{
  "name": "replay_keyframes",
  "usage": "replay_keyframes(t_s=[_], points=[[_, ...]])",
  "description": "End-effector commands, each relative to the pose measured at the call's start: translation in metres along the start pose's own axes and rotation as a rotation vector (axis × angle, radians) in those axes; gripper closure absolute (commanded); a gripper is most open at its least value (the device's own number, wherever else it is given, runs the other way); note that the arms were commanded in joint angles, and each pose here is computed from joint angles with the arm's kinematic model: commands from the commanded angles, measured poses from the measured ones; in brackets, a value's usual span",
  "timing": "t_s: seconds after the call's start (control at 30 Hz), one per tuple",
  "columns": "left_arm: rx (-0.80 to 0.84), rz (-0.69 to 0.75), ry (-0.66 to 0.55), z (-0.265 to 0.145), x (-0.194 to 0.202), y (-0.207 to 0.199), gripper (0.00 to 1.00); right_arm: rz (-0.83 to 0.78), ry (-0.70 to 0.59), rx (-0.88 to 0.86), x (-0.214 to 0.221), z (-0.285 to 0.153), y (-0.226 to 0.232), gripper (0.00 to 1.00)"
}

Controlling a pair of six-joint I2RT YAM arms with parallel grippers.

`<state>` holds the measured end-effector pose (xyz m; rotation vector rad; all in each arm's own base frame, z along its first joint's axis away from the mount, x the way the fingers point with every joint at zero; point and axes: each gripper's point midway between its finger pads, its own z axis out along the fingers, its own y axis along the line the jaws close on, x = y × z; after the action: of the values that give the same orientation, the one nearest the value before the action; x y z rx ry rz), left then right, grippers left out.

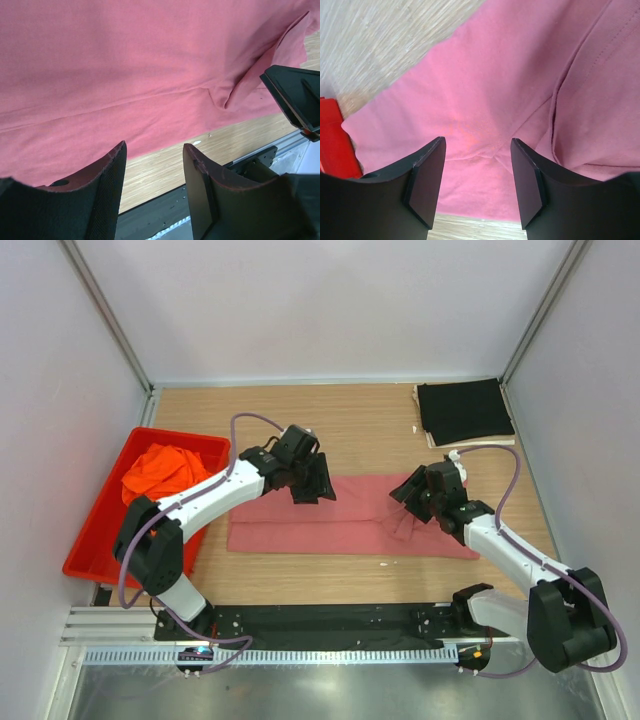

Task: Fold and stack the t-shirts
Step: Fold the tshirt

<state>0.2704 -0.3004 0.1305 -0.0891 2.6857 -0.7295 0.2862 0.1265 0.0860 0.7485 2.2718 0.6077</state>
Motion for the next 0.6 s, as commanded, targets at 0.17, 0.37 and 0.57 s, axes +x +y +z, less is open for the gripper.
replay_keyframes(t_s=[0.17, 0.37, 0.57], points=[[0.001, -0.002, -0.005, 0.004, -0.001, 0.004, 0.50, -0.063, -0.019, 0.061, -0.011, -0.013, -0.001, 0.40], [-0.002, 0.005, -0.025, 0.000, -0.005, 0.004, 0.49, -0.114, 0.038, 0.073, 0.010, -0.021, -0.023, 0.36], [-0.005, 0.009, -0.020, 0.000, -0.005, 0.003, 0.49, -0.101, 0.035, 0.032, 0.025, -0.020, -0.035, 0.35]])
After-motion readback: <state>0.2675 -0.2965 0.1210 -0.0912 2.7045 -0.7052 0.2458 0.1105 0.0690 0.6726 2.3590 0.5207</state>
